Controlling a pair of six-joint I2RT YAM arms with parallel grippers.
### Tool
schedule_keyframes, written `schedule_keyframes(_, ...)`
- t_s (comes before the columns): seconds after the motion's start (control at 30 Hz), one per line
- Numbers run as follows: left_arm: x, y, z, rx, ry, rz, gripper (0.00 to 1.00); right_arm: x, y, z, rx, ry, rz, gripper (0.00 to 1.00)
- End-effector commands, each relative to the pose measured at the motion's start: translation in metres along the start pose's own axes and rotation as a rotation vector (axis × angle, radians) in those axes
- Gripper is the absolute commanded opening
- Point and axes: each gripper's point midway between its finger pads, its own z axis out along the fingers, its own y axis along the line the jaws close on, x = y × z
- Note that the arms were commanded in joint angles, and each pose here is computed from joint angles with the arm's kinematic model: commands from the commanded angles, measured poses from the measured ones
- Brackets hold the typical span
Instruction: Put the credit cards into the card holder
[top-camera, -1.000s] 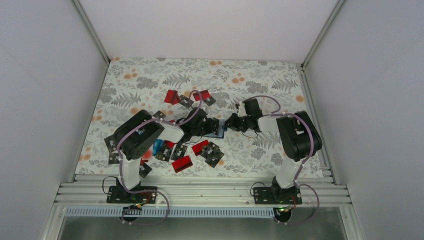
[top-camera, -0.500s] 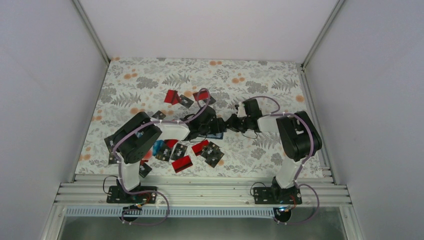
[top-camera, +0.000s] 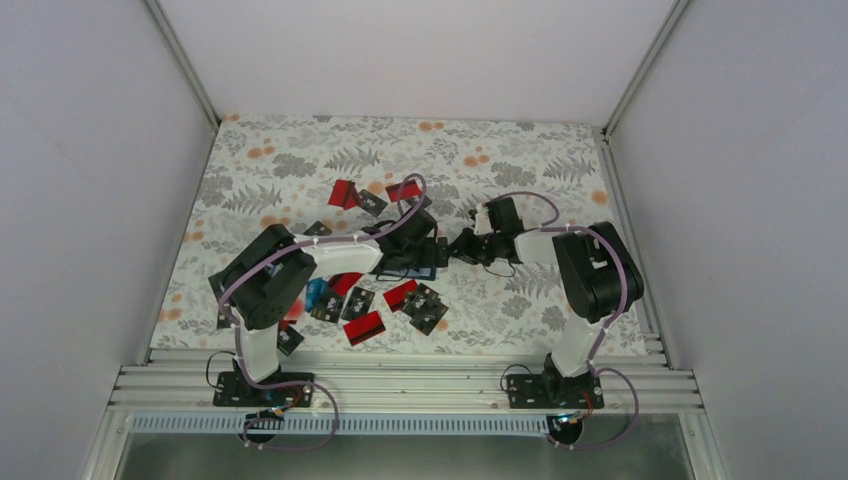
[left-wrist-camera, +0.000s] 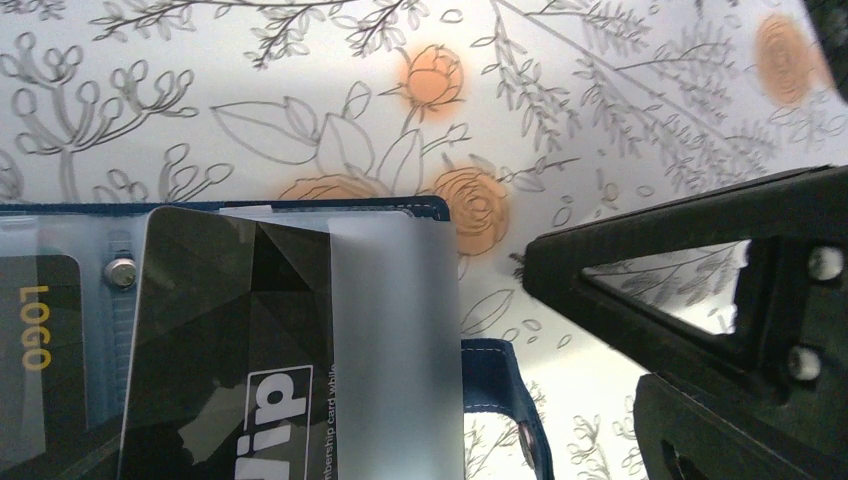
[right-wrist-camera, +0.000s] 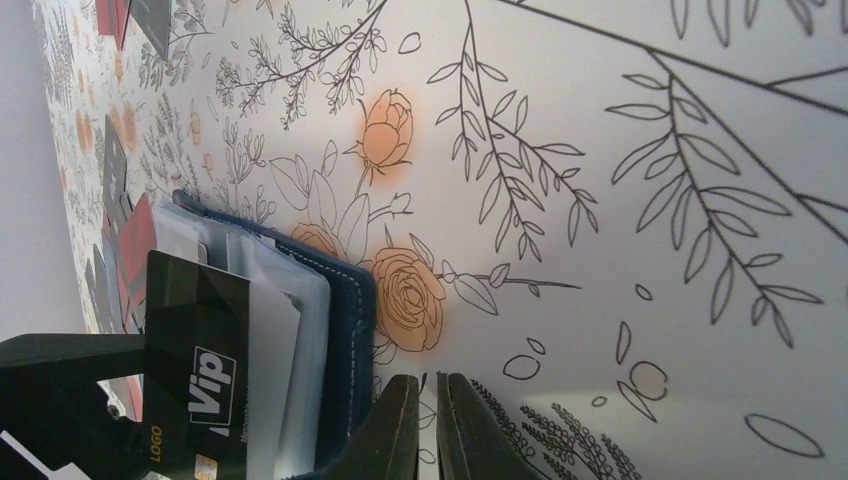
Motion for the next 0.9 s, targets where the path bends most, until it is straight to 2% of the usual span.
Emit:
schedule_keyframes(0.0,0.015,0.021,-0.008,-0.112,0.083,0.066,1.0,0.019,-0.023,0.004,0.088,0.063,0.046,0.09)
schedule_keyframes(0.3,-0.006,0.011,-0.033,-0.17,0.082,0.184,1.0,0.014,-0.024,-0.002,0.089,0.049,0.038,0.09)
schedule_keyframes(0.63,-0.015,0.029,-0.043,-0.222,0.076,0.241,0.98,0.016,-0.024,-0.013,0.099,0.034,0.024,0.08)
schedule_keyframes(0.87,-0.003,0.019,-0.031,-0.034,0.129,0.23,0.9,0.03,-0.019,-0.02,0.114,0.042,-0.01,0.09)
